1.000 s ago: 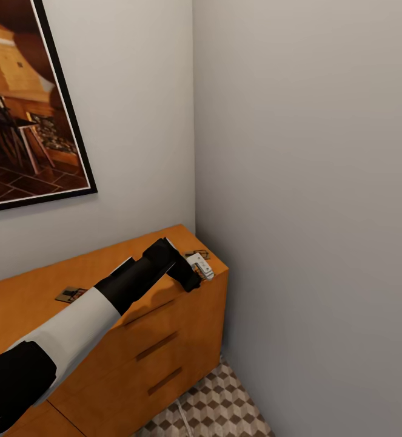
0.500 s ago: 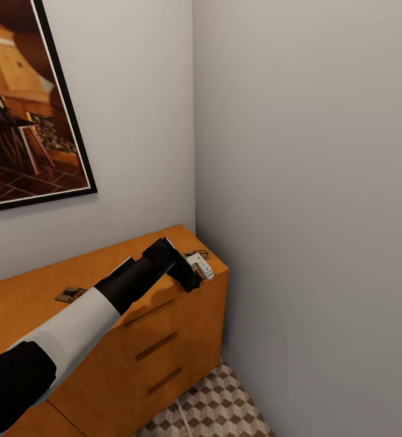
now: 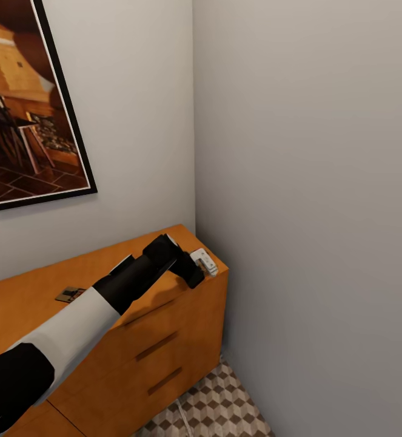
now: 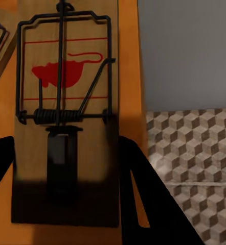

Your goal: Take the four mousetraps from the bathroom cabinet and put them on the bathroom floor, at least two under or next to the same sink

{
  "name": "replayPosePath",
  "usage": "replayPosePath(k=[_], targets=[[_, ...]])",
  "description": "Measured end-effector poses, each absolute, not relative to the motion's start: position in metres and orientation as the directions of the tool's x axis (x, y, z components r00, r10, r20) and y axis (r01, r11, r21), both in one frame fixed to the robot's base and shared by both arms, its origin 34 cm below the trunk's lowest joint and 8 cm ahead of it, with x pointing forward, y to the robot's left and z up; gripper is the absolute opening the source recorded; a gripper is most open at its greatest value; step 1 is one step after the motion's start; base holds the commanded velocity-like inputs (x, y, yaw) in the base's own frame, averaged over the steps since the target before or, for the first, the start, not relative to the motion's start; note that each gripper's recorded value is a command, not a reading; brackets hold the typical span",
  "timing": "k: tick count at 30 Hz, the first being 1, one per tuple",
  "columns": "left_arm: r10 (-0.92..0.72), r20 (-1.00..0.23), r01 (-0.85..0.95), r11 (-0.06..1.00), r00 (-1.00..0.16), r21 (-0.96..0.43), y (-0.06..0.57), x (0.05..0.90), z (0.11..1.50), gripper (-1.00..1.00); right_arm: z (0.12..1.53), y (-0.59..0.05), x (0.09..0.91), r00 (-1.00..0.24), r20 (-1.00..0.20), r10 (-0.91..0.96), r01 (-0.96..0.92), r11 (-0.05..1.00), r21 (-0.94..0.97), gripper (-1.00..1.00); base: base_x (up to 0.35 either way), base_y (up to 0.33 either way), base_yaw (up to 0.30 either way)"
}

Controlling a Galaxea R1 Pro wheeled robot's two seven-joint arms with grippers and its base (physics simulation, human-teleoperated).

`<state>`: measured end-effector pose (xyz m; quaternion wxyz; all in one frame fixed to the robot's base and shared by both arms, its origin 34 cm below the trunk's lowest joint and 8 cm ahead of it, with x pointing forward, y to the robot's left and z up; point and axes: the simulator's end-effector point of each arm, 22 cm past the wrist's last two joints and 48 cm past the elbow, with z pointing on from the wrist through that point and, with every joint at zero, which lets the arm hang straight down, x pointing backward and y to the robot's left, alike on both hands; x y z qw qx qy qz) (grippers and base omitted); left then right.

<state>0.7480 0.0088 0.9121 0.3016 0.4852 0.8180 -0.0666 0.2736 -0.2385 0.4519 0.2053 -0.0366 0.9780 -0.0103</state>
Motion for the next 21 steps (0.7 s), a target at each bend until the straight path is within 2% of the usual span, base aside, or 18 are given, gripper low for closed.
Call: replayPosePath(k=[17,18,21], targets=[[0.748,-0.582,0.846,0.501,-0.320,0.179,0.007,0.743,0.926,-1.00,0.452,-0.238,0.274,-0.912,-0.402,-0.077,-0.069,0.997,-0.035,1.00,0.000,0.000,0.000],[0.690,-0.640,0.813,0.557,-0.338,0.170,0.022,0.760,0.952,-1.00,0.453,-0.238,0.277,-0.910,-0.407,-0.078,-0.070,0.997,-0.036,1.00,0.000,0.000,0.000],[0.678,-0.647,0.810,0.566,-0.348,0.157,0.024,0.761,0.953,-1.00,0.453,-0.239,0.278,-0.909,-0.408,-0.078,-0.070,0.997,-0.037,1.00,-0.006,0.000,0.000]])
